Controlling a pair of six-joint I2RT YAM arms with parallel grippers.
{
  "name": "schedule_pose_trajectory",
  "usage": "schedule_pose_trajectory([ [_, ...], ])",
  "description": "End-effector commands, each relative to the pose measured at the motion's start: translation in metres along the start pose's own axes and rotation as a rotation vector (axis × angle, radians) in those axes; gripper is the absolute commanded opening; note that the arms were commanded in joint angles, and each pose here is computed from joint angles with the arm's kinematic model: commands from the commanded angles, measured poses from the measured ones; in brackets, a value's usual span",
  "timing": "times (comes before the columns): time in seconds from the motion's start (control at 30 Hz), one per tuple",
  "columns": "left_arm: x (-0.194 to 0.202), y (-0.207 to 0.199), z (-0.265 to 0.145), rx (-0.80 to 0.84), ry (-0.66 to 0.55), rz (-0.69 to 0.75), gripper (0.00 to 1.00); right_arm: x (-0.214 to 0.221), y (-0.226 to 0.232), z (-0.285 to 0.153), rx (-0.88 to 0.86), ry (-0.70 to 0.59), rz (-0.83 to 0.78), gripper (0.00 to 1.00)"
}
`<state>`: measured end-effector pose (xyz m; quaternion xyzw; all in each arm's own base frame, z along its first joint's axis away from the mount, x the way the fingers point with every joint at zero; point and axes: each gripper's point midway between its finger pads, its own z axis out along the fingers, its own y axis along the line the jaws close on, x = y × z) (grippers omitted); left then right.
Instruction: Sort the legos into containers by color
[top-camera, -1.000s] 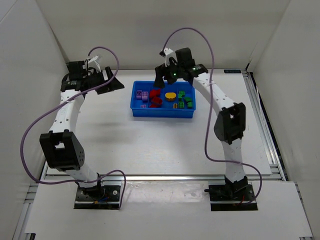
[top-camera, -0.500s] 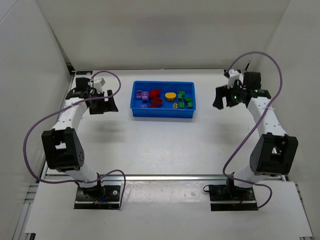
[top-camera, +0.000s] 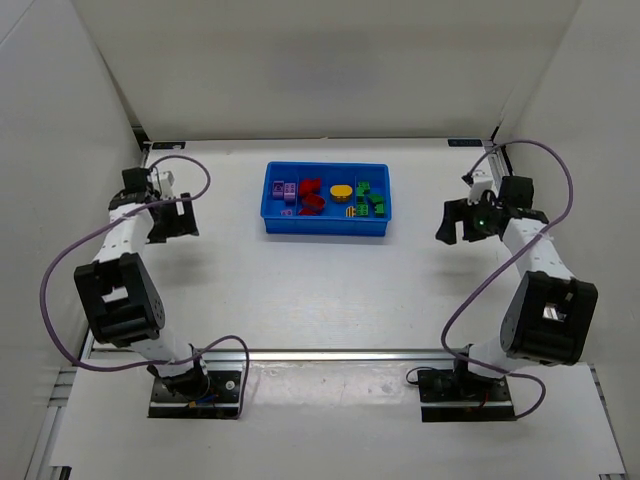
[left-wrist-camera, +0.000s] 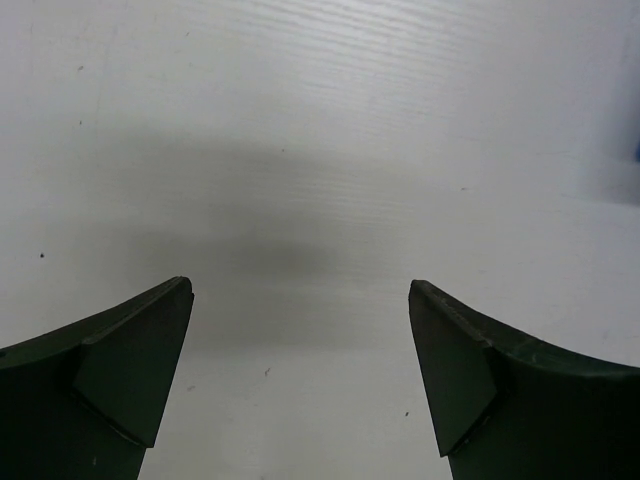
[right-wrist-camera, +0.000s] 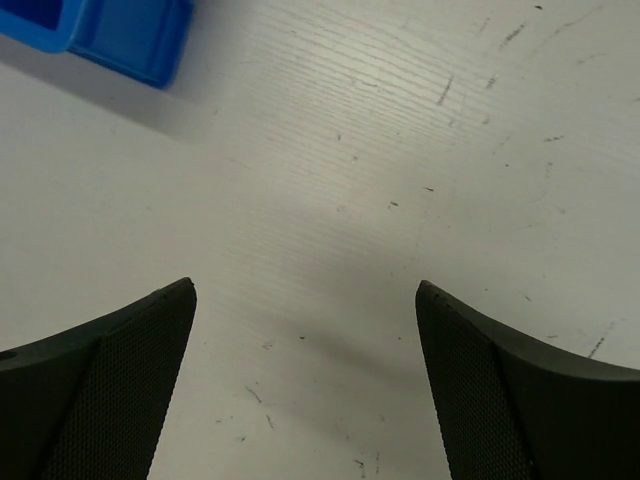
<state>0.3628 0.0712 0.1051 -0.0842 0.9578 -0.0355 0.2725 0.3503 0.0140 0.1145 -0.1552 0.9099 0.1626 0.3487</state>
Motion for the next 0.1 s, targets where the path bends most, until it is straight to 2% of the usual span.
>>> schedule_pose_trajectory([
  [0.0,-0.0027,0.0148,-0.0114,-0.05,-0.039,0.032,1.0,-0.0176,-0.0077,-0.0075,0.015,-0.078,-0.044,0.93],
  [0.07,-0.0007,0.0151,-0.0098,-0.045,-0.034,0.032,0.99,-0.0179,-0.0098,-0.0083,0.017,-0.075,-0.048,0.93],
])
